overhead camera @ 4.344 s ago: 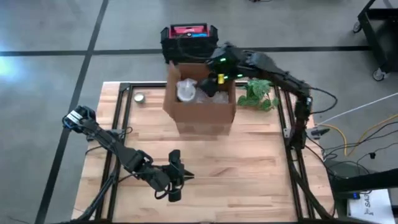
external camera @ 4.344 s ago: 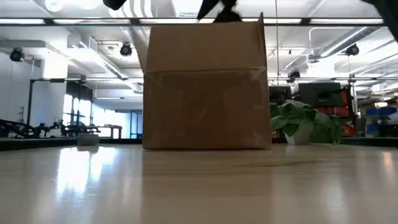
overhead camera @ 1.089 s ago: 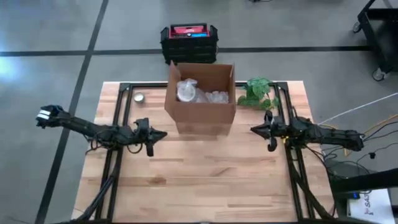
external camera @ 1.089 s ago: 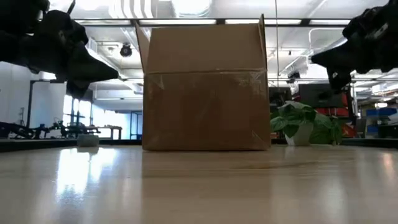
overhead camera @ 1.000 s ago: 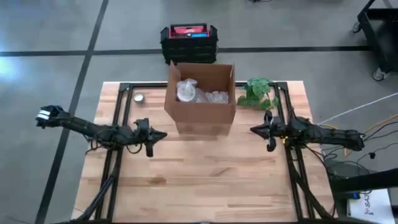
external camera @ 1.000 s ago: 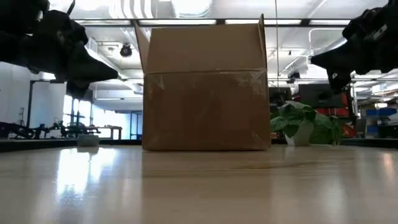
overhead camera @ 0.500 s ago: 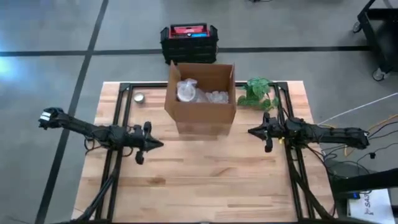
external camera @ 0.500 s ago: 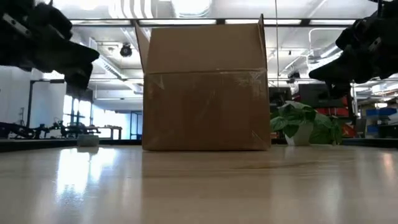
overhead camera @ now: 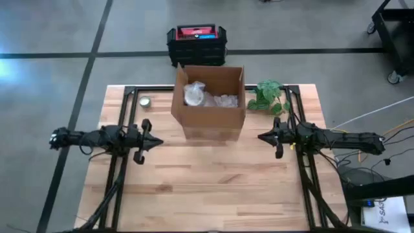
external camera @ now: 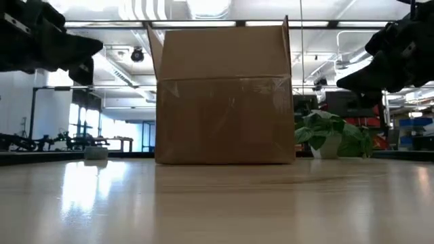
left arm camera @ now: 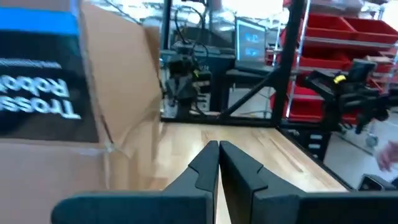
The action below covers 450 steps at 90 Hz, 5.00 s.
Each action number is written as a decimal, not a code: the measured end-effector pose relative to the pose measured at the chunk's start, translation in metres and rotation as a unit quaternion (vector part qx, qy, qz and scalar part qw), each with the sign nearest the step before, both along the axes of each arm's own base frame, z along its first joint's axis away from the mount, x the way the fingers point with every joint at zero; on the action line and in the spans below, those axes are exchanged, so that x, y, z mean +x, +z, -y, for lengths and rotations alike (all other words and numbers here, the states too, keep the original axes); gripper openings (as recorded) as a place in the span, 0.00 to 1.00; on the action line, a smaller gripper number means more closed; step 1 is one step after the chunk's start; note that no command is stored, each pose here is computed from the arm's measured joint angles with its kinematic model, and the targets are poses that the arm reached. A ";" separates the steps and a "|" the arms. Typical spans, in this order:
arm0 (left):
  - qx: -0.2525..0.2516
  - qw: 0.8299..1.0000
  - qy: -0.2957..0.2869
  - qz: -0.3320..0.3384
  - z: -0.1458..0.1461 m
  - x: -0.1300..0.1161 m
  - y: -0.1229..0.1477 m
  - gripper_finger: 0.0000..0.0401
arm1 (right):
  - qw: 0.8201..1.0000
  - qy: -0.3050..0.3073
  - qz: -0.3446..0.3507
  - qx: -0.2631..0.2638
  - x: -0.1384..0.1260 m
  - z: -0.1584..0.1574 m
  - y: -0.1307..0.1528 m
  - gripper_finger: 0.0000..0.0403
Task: Wrap mug
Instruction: Return to Home Position
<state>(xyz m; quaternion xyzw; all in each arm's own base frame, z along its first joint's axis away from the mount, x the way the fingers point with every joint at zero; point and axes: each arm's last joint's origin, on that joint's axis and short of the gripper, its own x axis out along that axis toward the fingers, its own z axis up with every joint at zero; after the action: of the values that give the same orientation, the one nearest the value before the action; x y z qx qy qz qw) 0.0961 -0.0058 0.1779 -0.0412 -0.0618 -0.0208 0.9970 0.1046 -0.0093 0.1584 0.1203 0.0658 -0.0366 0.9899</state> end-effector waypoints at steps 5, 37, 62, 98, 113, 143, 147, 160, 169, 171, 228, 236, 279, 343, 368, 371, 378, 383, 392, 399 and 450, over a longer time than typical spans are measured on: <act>0.006 1.000 0.019 -0.004 -0.002 0.000 -0.001 0.00 | 1.000 0.000 0.000 0.000 0.000 0.000 0.000 0.00; -0.015 0.991 0.120 -0.049 -0.016 0.002 -0.009 0.00 | 1.000 0.000 0.001 0.000 0.000 0.000 0.000 0.00; -0.020 0.990 0.120 -0.076 -0.017 0.005 -0.014 0.00 | 1.000 0.000 0.000 0.000 0.000 0.000 0.000 0.00; -0.019 0.987 0.121 -0.105 -0.017 0.009 -0.019 0.00 | 1.000 0.000 0.000 0.000 0.000 0.000 0.000 0.00; -0.019 0.986 0.121 -0.117 -0.017 0.010 -0.021 0.00 | 1.000 0.000 0.000 0.000 0.000 0.000 0.000 0.00; -0.018 0.983 0.122 -0.135 -0.017 0.012 -0.024 0.00 | 1.000 0.000 0.000 0.000 0.000 0.000 0.000 0.00; -0.018 0.983 0.122 -0.136 -0.017 0.012 -0.024 0.00 | 1.000 0.000 0.000 0.000 0.000 0.000 0.000 0.00; -0.017 0.982 0.122 -0.141 -0.017 0.013 -0.025 0.00 | 1.000 0.000 0.000 0.000 0.000 0.000 0.000 0.00; -0.017 0.982 0.122 -0.144 -0.017 0.013 -0.026 0.00 | 1.000 0.000 0.000 0.000 0.000 0.000 0.000 0.00; -0.017 0.982 0.122 -0.145 -0.017 0.013 -0.026 0.00 | 1.000 0.000 0.000 0.000 0.000 0.000 0.000 0.00; -0.016 0.980 0.122 -0.158 -0.017 0.015 -0.028 0.00 | 1.000 0.000 0.000 0.000 0.000 0.000 0.000 0.00; -0.022 0.980 0.122 -0.153 -0.017 0.015 -0.027 0.00 | 1.000 0.000 0.000 0.000 0.000 0.000 0.000 0.00; 0.086 0.992 -0.090 0.034 -0.004 0.006 0.006 0.00 | 1.000 0.000 0.001 0.000 0.000 0.000 0.000 0.00; 0.036 0.999 0.027 0.012 -0.010 0.000 0.002 0.00 | 1.000 0.000 0.001 0.000 0.000 0.000 0.000 0.00; 0.029 0.991 0.130 -0.013 -0.016 0.000 -0.002 0.00 | 1.000 0.000 0.001 0.000 0.000 0.000 0.000 0.00; 0.037 0.992 0.119 -0.016 -0.016 0.000 -0.003 0.00 | 1.000 0.000 0.000 0.000 0.000 0.000 0.000 0.00; 0.041 0.994 0.100 -0.013 -0.015 0.000 -0.002 0.00 | 1.000 0.000 0.001 0.000 0.000 0.000 0.000 0.00; 0.044 0.994 0.096 -0.020 -0.014 0.000 -0.004 0.00 | 1.000 0.000 0.001 0.000 0.000 0.000 0.000 0.00; 0.044 0.993 0.099 -0.045 -0.015 0.001 -0.008 0.00 | 1.000 0.000 0.000 0.000 0.000 0.000 0.000 0.00; 0.048 0.992 0.109 -0.044 -0.015 0.000 -0.008 0.00 | 1.000 0.000 0.000 0.000 0.000 0.000 0.000 0.00; 0.057 0.990 0.096 -0.090 -0.015 0.006 -0.015 0.00 | 1.000 0.000 0.000 0.000 0.000 0.000 0.000 0.00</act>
<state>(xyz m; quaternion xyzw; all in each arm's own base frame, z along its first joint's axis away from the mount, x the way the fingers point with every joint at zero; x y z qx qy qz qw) 0.1020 0.0092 0.1633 0.0203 0.0256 0.0751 0.9966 0.1046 -0.0093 0.1584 0.1204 0.0655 -0.0363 0.9899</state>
